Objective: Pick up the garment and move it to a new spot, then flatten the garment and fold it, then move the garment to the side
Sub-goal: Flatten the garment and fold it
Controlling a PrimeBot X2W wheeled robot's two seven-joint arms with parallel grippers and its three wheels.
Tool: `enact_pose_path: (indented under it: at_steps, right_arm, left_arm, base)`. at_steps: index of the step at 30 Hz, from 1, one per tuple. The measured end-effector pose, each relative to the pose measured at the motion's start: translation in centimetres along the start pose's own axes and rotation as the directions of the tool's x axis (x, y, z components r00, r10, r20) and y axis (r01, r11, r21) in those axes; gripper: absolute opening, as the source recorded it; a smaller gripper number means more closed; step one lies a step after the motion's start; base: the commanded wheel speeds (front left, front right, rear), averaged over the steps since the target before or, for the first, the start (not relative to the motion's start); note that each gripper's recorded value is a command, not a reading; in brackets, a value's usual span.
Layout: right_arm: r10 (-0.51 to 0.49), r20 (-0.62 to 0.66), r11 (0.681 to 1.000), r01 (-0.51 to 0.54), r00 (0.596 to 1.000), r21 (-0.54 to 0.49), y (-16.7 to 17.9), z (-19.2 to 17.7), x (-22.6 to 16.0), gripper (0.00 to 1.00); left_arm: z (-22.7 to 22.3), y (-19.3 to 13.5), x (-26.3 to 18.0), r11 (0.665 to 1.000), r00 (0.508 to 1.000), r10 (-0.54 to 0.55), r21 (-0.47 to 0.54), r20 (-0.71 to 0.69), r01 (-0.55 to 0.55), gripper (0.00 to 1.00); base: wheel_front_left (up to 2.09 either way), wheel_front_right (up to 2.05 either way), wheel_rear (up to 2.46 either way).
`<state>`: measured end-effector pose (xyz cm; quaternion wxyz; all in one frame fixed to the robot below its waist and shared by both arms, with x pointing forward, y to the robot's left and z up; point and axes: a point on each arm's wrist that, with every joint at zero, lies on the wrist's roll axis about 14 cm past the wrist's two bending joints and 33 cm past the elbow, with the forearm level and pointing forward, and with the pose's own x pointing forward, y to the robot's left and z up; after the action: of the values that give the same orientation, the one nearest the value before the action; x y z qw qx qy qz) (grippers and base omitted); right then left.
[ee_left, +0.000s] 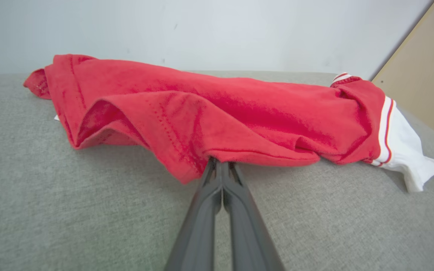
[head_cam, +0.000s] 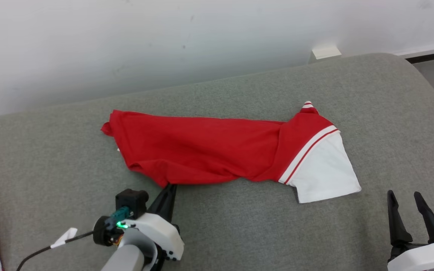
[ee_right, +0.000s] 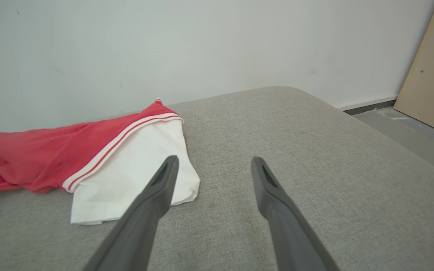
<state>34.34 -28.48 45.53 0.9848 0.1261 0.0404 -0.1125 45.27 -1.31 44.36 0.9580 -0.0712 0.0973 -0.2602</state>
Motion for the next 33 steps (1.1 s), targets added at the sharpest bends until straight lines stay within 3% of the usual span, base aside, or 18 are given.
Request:
enact_pose_path:
  at_steps: [8,20,21,22,26,33]
  right_arm:
    - [0.019,0.000,0.999,-0.019,1.000,-0.051,-0.6,0.9,0.9,1.00]
    - [0.029,-0.063,0.995,-0.035,0.998,-0.093,-0.2,0.8,1.7,1.00]
    - [0.031,-0.068,0.995,-0.037,0.997,-0.091,0.0,0.8,1.8,1.00]
    - [0.037,-0.074,0.995,-0.044,0.997,-0.094,0.2,0.8,1.9,1.00]
    - [0.051,-0.083,0.995,-0.058,0.995,-0.084,1.1,0.7,2.1,1.00]
    - [0.066,-0.061,0.996,-0.069,0.996,-0.057,2.2,0.8,1.7,1.00]
  left_arm:
    - [0.2,1.4,-3.0,0.998,1.000,0.016,0.067,0.001,-0.016,0.00]
    - [-2.9,1.0,-8.7,0.990,0.990,0.019,0.143,-0.138,0.001,0.00]
    - [-3.3,0.4,-8.9,0.990,0.989,0.004,0.137,-0.150,0.017,0.44]
    - [-3.5,0.1,-9.0,0.991,0.988,-0.002,0.129,-0.157,0.022,1.00]
    - [-4.2,-0.3,-9.2,0.994,0.985,-0.001,0.104,-0.171,0.020,1.00]
    - [-0.6,0.9,-8.7,0.995,0.999,0.040,0.093,-0.022,-0.038,1.00]
  base:
    - [0.00,0.00,0.00]
    - [0.00,0.00,0.00]
    - [0.00,0.00,0.00]
    - [0.00,0.00,0.00]
    - [0.00,0.00,0.00]
    - [0.00,0.00,0.00]
